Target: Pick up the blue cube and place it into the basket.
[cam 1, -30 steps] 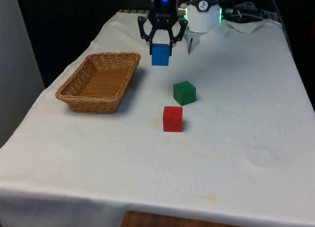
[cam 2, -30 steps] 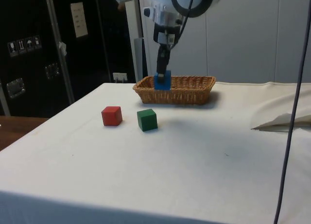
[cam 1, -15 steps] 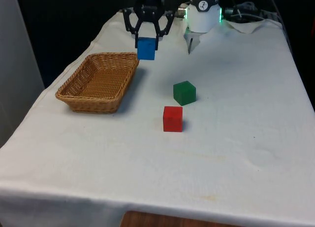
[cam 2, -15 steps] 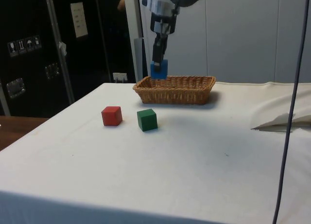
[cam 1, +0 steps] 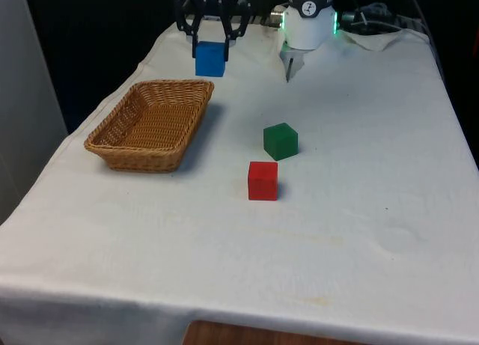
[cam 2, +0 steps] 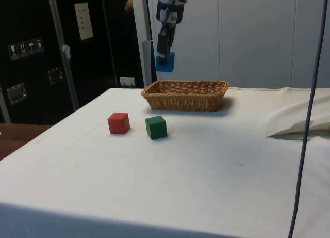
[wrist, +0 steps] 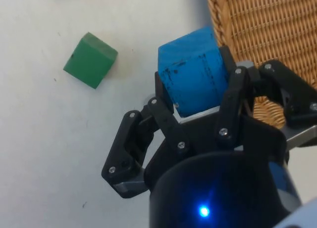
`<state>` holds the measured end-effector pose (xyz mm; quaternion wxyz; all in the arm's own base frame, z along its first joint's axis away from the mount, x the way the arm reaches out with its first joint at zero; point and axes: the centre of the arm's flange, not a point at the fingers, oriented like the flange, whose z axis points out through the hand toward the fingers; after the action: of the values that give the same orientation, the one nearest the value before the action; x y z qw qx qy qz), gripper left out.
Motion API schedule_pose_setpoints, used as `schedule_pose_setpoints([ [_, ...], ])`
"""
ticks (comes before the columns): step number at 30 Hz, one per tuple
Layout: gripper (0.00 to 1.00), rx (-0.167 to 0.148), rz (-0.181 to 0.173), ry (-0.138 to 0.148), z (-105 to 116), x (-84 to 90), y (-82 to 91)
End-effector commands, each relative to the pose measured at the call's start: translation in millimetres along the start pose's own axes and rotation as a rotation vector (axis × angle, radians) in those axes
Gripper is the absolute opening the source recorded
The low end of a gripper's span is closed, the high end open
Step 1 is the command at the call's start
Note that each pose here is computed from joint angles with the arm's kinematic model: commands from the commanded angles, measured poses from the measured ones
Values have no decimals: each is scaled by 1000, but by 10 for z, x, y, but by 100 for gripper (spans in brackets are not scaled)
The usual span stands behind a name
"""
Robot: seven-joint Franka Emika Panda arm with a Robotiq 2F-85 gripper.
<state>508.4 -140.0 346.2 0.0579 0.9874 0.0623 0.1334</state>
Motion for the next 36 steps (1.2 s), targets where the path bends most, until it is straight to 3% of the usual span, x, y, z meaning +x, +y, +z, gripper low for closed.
schedule_pose_setpoints([
  [1, 0, 12, 5, -1, -38, 8, 18],
  [3, 0, 0, 7, -1, -25, 14, 36],
  [5, 0, 10, 18, 0, -77, 42, 98],
  [11, 0, 2, 38, -3, -85, 68, 244],
  [12, 0, -11, 37, 1, -96, 63, 242],
  [13, 0, 0, 38, -3, -81, 71, 257],
  [16, 0, -6, 45, -6, -61, 84, 327],
  [19, 0, -29, 51, -8, -27, 97, 408],
  [20, 0, -17, 50, -11, -19, 110, 421],
  [27, 0, -25, 62, -18, 74, 100, 608],
  [28, 0, -38, 62, -20, 85, 108, 605],
  [29, 0, -23, 63, -20, 90, 91, 623],
  [35, 0, -19, 66, -29, 158, 8, 727],
  [36, 0, -30, 68, -32, 158, 16, 730],
])
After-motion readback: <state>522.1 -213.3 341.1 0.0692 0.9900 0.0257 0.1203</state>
